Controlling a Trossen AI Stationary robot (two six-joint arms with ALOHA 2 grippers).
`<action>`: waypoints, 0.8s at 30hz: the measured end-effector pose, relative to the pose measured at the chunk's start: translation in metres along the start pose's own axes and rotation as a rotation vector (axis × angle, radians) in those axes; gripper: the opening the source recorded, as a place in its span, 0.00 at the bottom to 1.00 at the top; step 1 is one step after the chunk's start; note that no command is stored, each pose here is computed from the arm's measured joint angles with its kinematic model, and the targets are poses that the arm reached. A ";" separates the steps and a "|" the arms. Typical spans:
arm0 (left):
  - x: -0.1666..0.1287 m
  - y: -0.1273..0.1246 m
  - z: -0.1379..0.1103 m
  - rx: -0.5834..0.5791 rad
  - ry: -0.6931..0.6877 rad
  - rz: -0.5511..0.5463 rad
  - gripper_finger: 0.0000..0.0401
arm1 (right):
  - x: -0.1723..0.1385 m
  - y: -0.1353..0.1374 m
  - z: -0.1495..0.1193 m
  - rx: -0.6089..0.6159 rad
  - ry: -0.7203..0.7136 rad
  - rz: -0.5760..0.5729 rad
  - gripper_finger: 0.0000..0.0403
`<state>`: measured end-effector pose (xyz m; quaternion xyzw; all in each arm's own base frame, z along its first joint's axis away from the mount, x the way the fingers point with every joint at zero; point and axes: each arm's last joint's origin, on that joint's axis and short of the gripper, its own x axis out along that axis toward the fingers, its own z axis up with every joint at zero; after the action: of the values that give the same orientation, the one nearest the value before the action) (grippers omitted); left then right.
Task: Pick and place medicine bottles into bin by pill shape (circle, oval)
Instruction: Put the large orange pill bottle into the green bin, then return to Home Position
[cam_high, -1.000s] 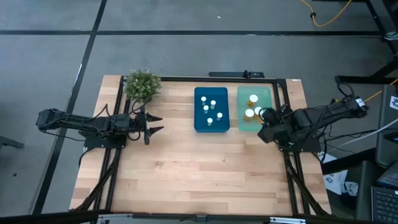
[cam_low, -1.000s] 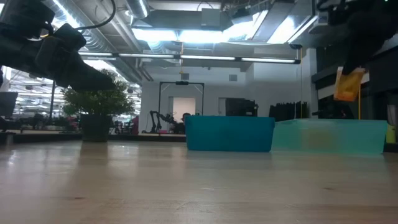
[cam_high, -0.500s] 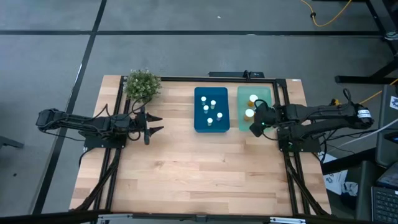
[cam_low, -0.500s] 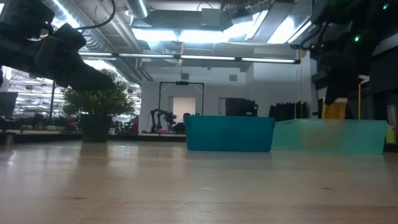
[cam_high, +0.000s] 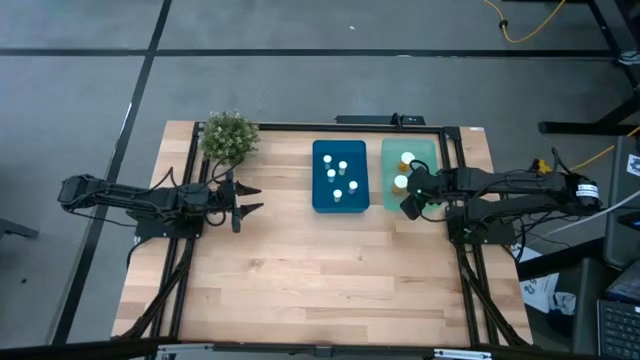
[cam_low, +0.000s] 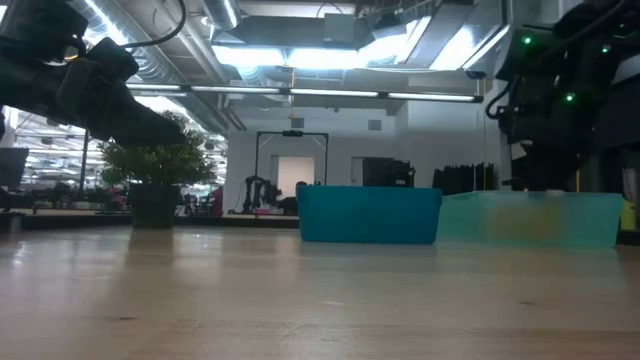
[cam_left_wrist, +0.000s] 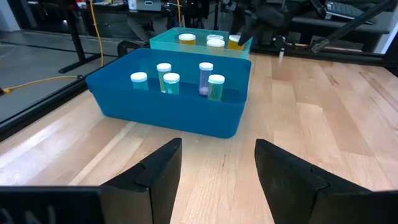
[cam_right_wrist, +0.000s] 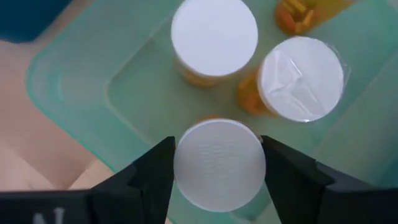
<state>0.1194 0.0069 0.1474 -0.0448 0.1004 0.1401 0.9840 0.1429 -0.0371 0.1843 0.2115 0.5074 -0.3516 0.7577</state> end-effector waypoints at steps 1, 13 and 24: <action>0.000 0.000 0.000 0.000 0.000 0.000 0.49 | 0.001 0.000 0.000 0.001 0.002 -0.002 0.54; 0.000 0.000 0.000 0.000 0.000 0.000 0.49 | 0.001 -0.001 0.001 0.032 -0.033 -0.041 0.71; 0.000 0.000 0.000 0.000 0.000 0.000 0.49 | -0.029 0.002 0.017 0.030 -0.146 0.039 0.79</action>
<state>0.1193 0.0069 0.1474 -0.0448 0.1003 0.1402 0.9840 0.1485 -0.0379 0.2174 0.2064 0.4413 -0.3591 0.7961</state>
